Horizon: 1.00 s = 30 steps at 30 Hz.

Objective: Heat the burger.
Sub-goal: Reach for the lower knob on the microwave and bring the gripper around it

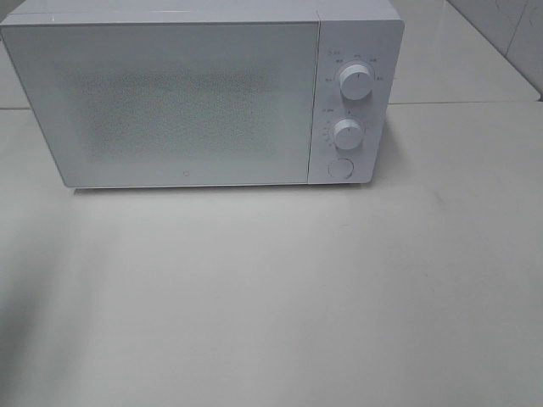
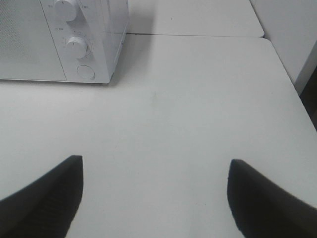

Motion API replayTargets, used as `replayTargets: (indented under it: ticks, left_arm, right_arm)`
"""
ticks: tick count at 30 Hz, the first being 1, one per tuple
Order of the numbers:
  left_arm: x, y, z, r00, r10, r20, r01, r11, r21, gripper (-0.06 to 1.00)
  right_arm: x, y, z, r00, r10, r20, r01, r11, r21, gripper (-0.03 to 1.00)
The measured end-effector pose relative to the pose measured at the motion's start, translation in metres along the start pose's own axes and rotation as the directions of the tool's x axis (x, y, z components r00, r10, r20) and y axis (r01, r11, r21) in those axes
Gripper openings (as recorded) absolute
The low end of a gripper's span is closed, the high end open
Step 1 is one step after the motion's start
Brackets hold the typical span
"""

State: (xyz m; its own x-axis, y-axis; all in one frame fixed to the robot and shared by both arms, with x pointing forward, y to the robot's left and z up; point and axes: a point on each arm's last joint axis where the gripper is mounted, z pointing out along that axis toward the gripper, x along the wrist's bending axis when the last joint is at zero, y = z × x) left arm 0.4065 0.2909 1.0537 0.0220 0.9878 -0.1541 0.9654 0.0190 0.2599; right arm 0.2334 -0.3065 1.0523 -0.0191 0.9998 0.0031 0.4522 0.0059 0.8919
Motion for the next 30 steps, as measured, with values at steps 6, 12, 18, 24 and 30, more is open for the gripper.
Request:
replayTargets:
  ticks: [6, 12, 18, 24, 30]
  left_arm:
    - [0.000, -0.046, -0.008, 0.999, 0.028, -0.017, -0.030, 0.989, -0.145, 0.99]
    - [0.002, -0.085, -0.004, 0.999, 0.026, -0.032, -0.032, 0.975, -0.218, 0.99]
    - [0.000, -0.102, -0.018, 0.999, 0.020, -0.041, -0.034, 0.933, -0.360, 0.99]
    - [-0.002, -0.128, -0.035, 0.998, 0.040, -0.057, -0.064, 0.844, -0.533, 0.99]
    - [-0.003, -0.153, -0.045, 0.995, 0.053, -0.079, -0.092, 0.741, -0.665, 0.99]
  right_arm:
    - [0.000, 0.000, 0.000, 1.000, 0.000, 0.000, 0.000, 1.000, 0.000, 0.76]
    - [0.000, 0.000, 0.000, 1.000, 0.000, 0.000, 0.000, 1.000, 0.000, 0.76]
    - [0.000, 0.000, 0.000, 1.000, 0.000, 0.000, 0.000, 1.000, 0.000, 0.76]
    - [0.000, 0.000, 0.000, 1.000, 0.000, 0.000, 0.000, 1.000, 0.000, 0.76]
    - [0.000, 0.000, 0.000, 1.000, 0.000, 0.000, 0.000, 1.000, 0.000, 0.76]
